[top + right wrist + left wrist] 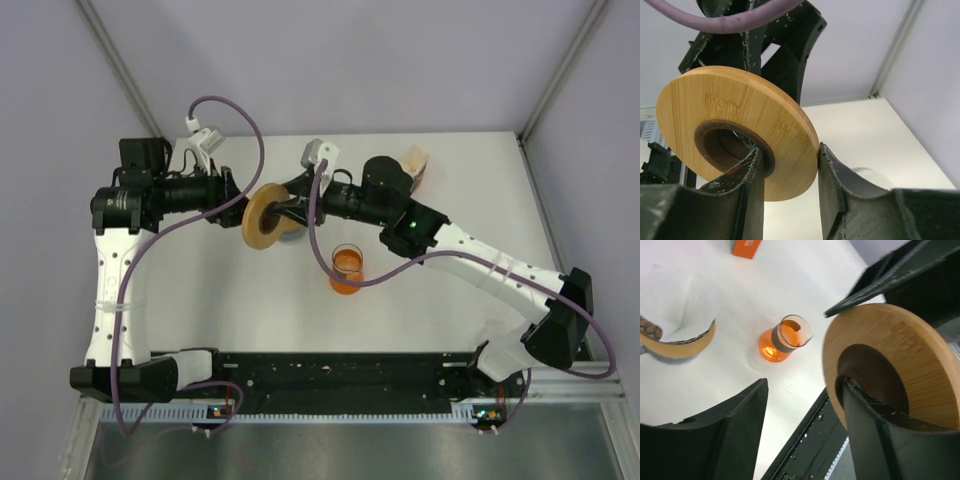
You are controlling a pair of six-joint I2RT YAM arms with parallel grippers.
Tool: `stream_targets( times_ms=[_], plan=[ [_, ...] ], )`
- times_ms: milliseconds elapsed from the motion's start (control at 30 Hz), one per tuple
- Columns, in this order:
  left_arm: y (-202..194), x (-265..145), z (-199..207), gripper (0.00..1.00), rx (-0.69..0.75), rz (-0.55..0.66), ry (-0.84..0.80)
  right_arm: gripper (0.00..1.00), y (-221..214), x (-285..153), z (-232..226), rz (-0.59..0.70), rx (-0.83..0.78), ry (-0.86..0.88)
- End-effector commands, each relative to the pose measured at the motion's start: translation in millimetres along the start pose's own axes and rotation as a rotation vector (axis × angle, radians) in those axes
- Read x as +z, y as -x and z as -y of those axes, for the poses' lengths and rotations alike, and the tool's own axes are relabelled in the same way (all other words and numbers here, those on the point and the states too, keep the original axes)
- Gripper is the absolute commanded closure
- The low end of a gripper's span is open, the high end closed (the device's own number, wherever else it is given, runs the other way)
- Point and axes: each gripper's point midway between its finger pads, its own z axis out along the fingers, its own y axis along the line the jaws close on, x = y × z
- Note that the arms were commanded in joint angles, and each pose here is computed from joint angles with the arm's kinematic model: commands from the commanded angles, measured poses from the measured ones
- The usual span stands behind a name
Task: Place the coffee filter in the dripper
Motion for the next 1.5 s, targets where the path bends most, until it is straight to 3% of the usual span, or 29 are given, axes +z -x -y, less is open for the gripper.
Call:
stream_targets(
  times_ms=[0, 200, 333, 600, 767, 1000, 1267, 1467],
  plan=[
    [13, -7, -36, 0.29, 0.026, 0.027, 0.232, 1.00, 2, -40, 44, -0.164, 0.008, -0.273],
    [14, -31, -96, 0.25, -0.006, 0.027, 0.594, 1.00, -69, -112, 62, -0.535, 0.216, -0.377],
    [15, -37, -106, 0.24, 0.004, 0.026, 0.659, 1.00, -118, -158, 60, -0.782, 0.356, -0.422],
    [11, -37, -105, 0.25, 0.017, 0.019, 0.653, 1.00, -175, -170, 48, -1.101, 0.469, -0.351],
    [8, -39, -106, 0.25, 0.027, 0.008, 0.666, 1.00, -197, -169, 51, -1.210, 0.497, -0.351],
    [4, -38, -108, 0.25, 0.025, -0.003, 0.665, 0.99, -211, -162, 45, -1.245, 0.528, -0.304],
    [4, -36, -109, 0.25, 0.021, -0.007, 0.659, 0.86, -226, -158, 39, -1.267, 0.543, -0.259],
    [3, -37, -110, 0.25, 0.025, -0.010, 0.665, 0.67, -228, -151, 41, -1.250, 0.541, -0.249]
  ],
)
